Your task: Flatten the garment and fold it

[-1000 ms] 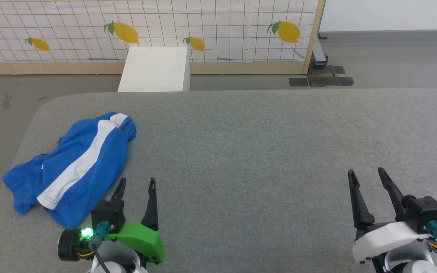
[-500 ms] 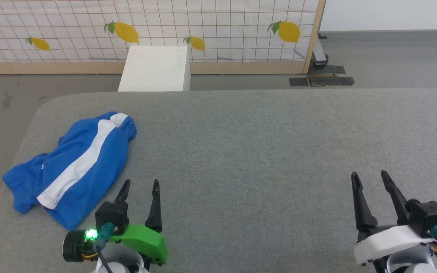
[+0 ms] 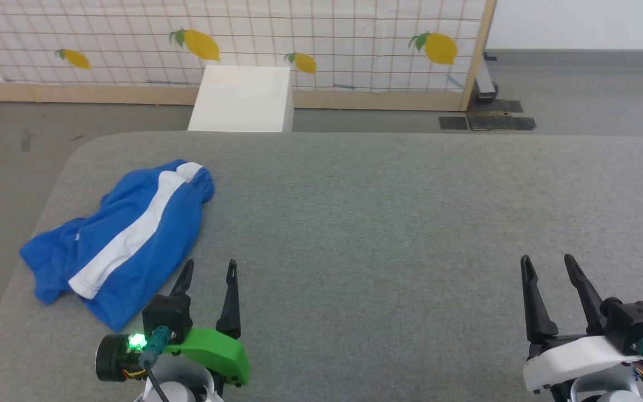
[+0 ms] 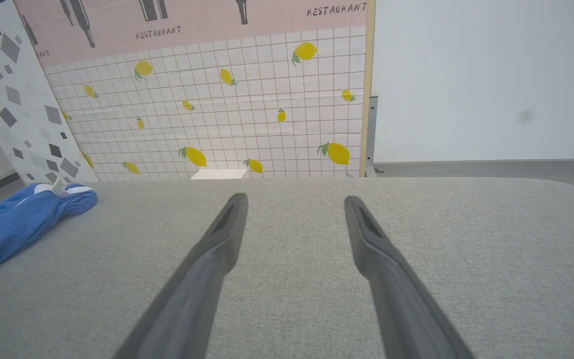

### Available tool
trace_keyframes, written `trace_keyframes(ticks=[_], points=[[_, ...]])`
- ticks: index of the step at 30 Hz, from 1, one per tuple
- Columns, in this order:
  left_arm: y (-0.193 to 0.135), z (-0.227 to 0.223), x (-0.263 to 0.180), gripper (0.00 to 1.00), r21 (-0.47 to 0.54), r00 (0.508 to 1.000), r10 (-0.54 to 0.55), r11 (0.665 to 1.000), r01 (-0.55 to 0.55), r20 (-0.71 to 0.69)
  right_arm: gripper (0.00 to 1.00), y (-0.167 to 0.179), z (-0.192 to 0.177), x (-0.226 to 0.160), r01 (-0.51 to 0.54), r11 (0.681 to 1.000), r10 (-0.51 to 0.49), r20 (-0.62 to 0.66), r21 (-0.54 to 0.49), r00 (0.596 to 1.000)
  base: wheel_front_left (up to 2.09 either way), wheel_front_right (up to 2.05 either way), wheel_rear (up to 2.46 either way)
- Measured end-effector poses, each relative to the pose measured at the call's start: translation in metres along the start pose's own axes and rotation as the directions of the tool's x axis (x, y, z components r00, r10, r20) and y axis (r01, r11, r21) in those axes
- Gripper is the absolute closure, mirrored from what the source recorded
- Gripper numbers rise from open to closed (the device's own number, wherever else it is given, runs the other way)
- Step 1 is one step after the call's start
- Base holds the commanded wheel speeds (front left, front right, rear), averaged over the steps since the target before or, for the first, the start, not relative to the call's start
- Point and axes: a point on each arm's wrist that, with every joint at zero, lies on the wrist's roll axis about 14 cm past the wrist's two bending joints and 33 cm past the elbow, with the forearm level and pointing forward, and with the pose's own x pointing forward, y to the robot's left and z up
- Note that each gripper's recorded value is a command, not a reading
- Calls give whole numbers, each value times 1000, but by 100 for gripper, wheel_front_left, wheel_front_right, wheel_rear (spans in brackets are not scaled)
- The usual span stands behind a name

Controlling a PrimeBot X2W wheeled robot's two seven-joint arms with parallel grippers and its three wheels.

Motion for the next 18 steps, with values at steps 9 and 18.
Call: trace_keyframes(ticks=[9,18], points=[[28,4,-13,0,-7,996,87,996,-86,20,0,26,-7,11,-79,997,79,-9,8,997,0,0,0],[63,3,-38,0,-8,979,202,979,-201,27,0,66,-16,26,-195,980,195,-22,27,980,0,0,0]])
